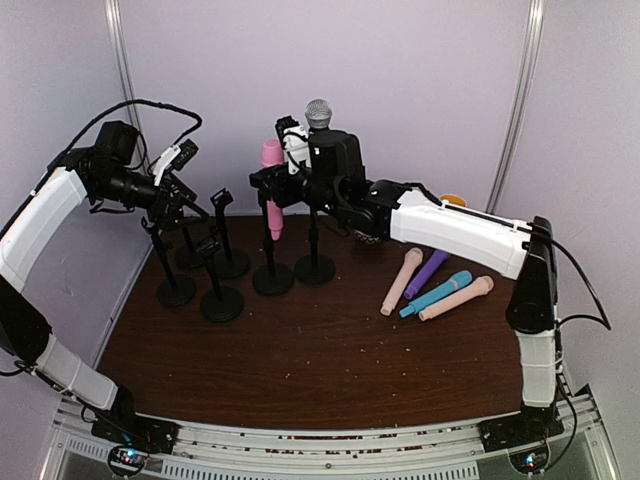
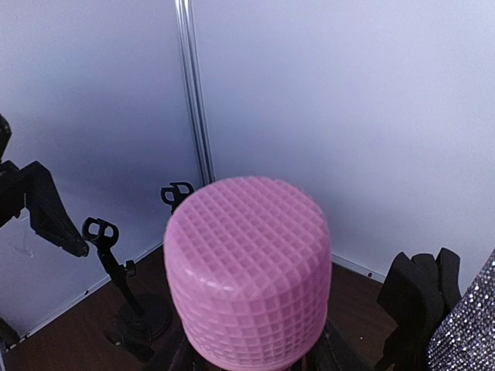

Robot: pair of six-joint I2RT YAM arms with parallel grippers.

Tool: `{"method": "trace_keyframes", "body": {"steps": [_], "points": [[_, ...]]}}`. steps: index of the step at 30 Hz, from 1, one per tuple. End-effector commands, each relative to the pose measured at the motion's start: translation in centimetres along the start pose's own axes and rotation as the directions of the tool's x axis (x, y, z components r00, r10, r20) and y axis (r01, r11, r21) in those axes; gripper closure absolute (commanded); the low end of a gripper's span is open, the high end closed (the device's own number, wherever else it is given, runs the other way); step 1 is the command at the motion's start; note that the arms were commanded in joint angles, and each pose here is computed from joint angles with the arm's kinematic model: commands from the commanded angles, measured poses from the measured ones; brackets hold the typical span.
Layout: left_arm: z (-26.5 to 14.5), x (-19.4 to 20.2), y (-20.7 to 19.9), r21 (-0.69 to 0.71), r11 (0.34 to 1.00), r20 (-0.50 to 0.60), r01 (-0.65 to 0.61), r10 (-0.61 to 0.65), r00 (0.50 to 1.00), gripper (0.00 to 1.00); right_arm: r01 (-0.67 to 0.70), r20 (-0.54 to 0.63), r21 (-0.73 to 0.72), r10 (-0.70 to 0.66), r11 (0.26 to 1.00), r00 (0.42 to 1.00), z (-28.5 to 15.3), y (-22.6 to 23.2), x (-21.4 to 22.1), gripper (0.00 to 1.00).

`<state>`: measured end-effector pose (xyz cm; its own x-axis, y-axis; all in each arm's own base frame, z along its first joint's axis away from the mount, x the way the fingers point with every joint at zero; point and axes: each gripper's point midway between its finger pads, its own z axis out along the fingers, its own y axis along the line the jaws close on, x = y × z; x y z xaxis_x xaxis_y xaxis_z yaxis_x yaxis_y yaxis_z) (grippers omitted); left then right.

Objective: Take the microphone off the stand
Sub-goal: Pick up the microphone stand with the microphone from the center of the board, then open the clamp for the microphone stand.

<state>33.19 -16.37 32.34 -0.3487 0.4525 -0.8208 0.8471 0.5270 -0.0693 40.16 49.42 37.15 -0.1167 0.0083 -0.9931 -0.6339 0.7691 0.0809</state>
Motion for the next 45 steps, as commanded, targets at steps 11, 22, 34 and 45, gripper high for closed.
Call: {"method": "trace_keyframes", "body": {"steps": [11,22,34,45], "points": [[0.0,-1.6,-3.9,0.155,0.987,0.084,-0.034,0.021,0.996,0.02,0.011,0.107,-0.301,0.023,0.953,0.994,-9.8,4.6,-6.1,0.84],[1.3,0.5,-11.8,0.337,0.865,0.128,-0.372,0.35,0.928,0.02,0.05,0.162,-0.417,0.02,0.908,0.987,-14.3,5.9,-2.4,0.94],[5.1,-4.2,-11.3,0.373,0.784,0.193,-0.496,0.457,0.868,0.13,0.074,0.216,-0.429,0.023,0.9,0.976,-16.4,5.5,-3.0,0.95],[7.4,-4.8,-12.7,0.433,0.714,0.252,-0.55,0.489,0.835,0.2,0.08,0.21,-0.426,0.013,0.901,0.978,-16.0,5.3,-2.6,0.97]]}}
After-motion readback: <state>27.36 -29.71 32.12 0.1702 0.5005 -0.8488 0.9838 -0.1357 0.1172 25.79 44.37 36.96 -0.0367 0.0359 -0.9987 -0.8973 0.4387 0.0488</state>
